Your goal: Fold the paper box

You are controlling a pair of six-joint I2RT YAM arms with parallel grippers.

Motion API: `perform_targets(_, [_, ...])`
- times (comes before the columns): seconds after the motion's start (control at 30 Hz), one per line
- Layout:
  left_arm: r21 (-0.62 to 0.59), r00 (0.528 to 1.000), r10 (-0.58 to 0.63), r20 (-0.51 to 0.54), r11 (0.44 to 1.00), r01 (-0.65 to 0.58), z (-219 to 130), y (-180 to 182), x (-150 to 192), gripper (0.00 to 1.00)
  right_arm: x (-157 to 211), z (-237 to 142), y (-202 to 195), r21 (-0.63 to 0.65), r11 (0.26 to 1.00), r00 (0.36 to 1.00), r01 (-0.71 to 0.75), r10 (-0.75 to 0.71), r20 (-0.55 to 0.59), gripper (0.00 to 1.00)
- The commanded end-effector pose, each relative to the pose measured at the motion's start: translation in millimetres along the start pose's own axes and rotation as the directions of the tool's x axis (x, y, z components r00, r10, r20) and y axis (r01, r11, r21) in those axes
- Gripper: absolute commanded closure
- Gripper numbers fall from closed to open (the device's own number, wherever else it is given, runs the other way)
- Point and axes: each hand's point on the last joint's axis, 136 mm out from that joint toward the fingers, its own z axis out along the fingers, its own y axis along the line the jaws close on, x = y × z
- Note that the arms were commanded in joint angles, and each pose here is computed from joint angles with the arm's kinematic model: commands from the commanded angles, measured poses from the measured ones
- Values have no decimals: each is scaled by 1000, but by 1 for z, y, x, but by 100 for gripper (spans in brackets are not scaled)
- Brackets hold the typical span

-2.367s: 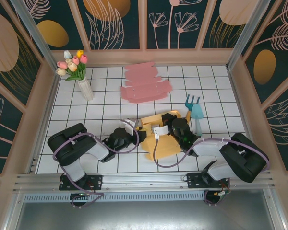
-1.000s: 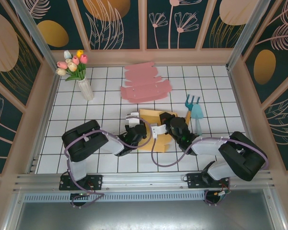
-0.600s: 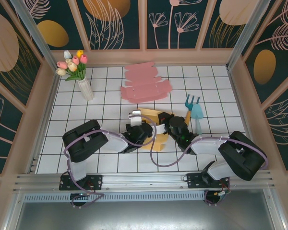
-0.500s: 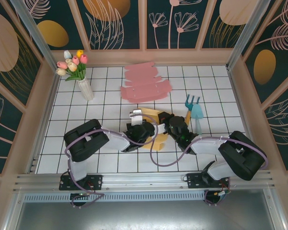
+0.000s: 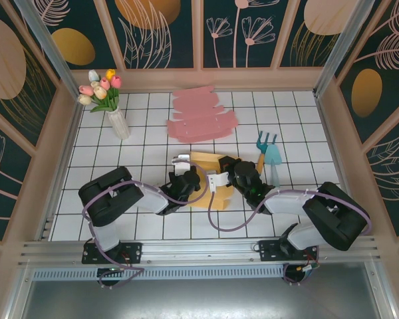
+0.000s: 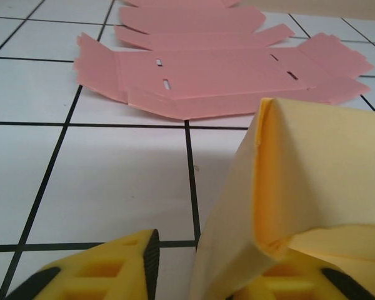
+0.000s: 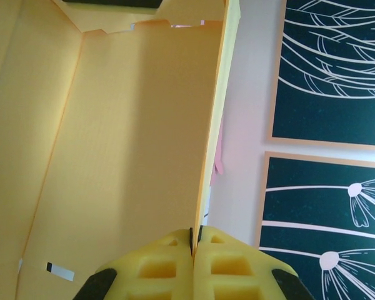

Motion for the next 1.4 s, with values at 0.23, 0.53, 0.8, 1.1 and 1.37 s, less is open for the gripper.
perform_targets(0.23, [-23,998,1,64,1000,0,-1,19,-19,60,16,-6,39,-142,990,998,8,-17,-59,100])
perform_targets(0.53, [175,998,-20,60,985,9,-13,-8,-23,38,14,-4,40,-153,988,998,3,-11,-54,100])
perform_targets(0.8, [236,998,-6,67,972,-10,-16,-19,-26,40,14,-4,40,-153,988,998,3,-11,-54,100])
perform_targets(1.1, [89,974,169,150,979,-184,6,-16,-34,65,9,-7,42,-164,986,999,4,-10,-31,100])
perform_targets(1.37, [-466,972,192,133,878,-110,19,53,-37,100,17,-3,33,-129,991,997,-34,24,-75,100])
